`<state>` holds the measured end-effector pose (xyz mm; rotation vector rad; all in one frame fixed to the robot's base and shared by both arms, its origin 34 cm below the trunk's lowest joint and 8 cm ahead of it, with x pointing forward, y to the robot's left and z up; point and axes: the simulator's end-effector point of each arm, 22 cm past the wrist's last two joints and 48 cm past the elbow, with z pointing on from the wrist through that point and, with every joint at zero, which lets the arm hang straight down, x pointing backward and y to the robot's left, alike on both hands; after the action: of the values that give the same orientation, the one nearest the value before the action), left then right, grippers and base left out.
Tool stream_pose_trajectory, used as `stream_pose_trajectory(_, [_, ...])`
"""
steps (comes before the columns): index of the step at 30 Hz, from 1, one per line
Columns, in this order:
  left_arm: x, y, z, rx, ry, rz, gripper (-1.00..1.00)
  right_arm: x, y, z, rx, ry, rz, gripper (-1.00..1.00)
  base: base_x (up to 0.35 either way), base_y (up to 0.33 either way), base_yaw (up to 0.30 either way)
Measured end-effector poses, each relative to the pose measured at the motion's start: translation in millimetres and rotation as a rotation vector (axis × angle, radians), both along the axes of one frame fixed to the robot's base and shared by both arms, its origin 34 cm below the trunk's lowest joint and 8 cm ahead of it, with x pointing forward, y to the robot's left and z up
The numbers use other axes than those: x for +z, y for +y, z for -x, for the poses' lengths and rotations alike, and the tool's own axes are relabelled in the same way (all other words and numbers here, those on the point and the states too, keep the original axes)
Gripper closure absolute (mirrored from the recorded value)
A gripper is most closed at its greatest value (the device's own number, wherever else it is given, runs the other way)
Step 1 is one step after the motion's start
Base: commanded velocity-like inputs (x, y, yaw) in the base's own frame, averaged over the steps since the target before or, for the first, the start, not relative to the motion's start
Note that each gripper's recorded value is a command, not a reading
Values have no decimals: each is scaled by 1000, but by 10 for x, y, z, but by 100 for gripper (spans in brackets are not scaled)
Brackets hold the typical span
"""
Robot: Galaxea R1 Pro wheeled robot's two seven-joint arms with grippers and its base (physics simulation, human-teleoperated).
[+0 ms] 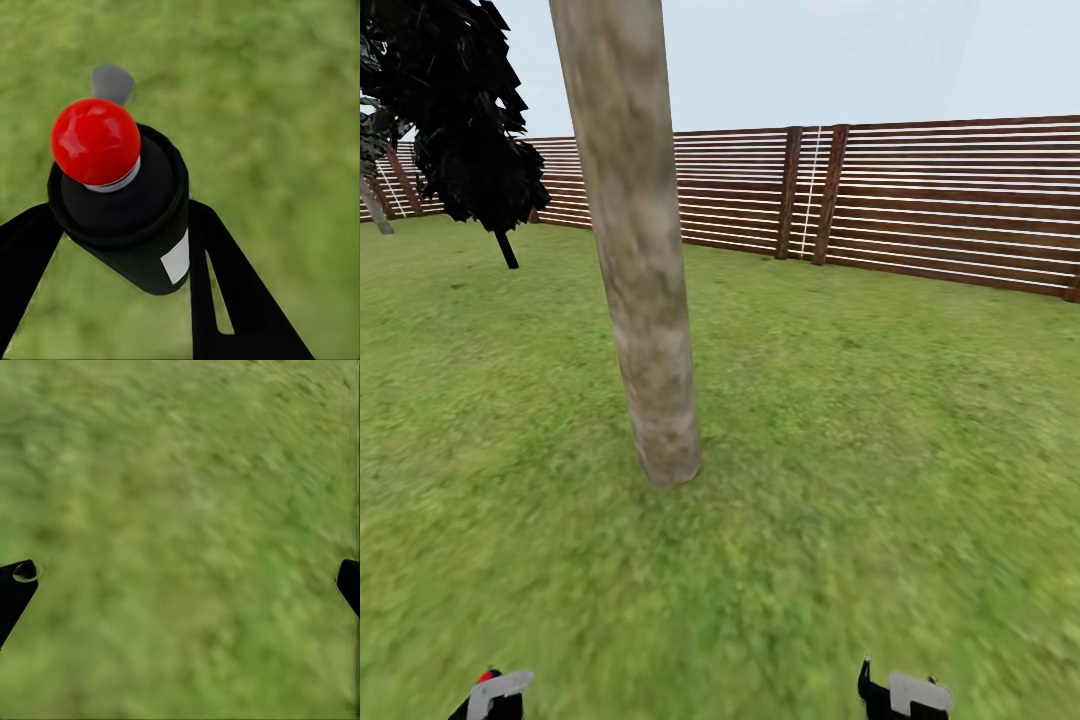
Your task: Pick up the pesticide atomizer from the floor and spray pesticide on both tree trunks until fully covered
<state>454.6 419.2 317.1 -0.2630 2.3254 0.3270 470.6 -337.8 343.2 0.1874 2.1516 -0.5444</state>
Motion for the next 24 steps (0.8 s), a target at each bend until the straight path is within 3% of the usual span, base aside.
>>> stream_pose_trajectory(5, [177,125,-319,-25,-52,-25,100,137,-66,-128,-17,-59,21,-100,0,0,0])
stream_pose_trajectory(9, [304,72,-586,-68,-96,-28,100,238,-177,-211,-22,-102,36,-100,0,0,0])
stream_pose_trajectory(10, [332,-262,-861,-304,-74,-55,100,617,-256,-568,-11,-257,60,-100,0,0,0])
stream_pose_trajectory(11, [671,-506,-1364,-395,-184,-49,100,661,-197,-652,25,-274,54,-100,0,0,0])
stream_pose_trajectory(13, [696,-748,-1468,-527,-175,-15,100,754,228,-976,233,-305,0,-100,0,0,0])
stream_pose_trajectory(15, [728,-954,-1553,-666,-146,14,100,918,543,-1236,398,-343,-40,-100,0,0,0])
stream_pose_trajectory(17, [647,-1163,-1507,-813,-45,48,100,975,700,-1368,488,-330,-57,-100,0,0,0])
stream_pose_trajectory(22, [597,-1528,-1339,-1075,121,116,100,978,1005,-1573,649,-245,-114,-100,0,0,0])
stream_pose_trajectory(24, [624,-1679,-1257,-1166,180,164,100,987,1205,-1697,748,-196,-139,-100,0,0,0])
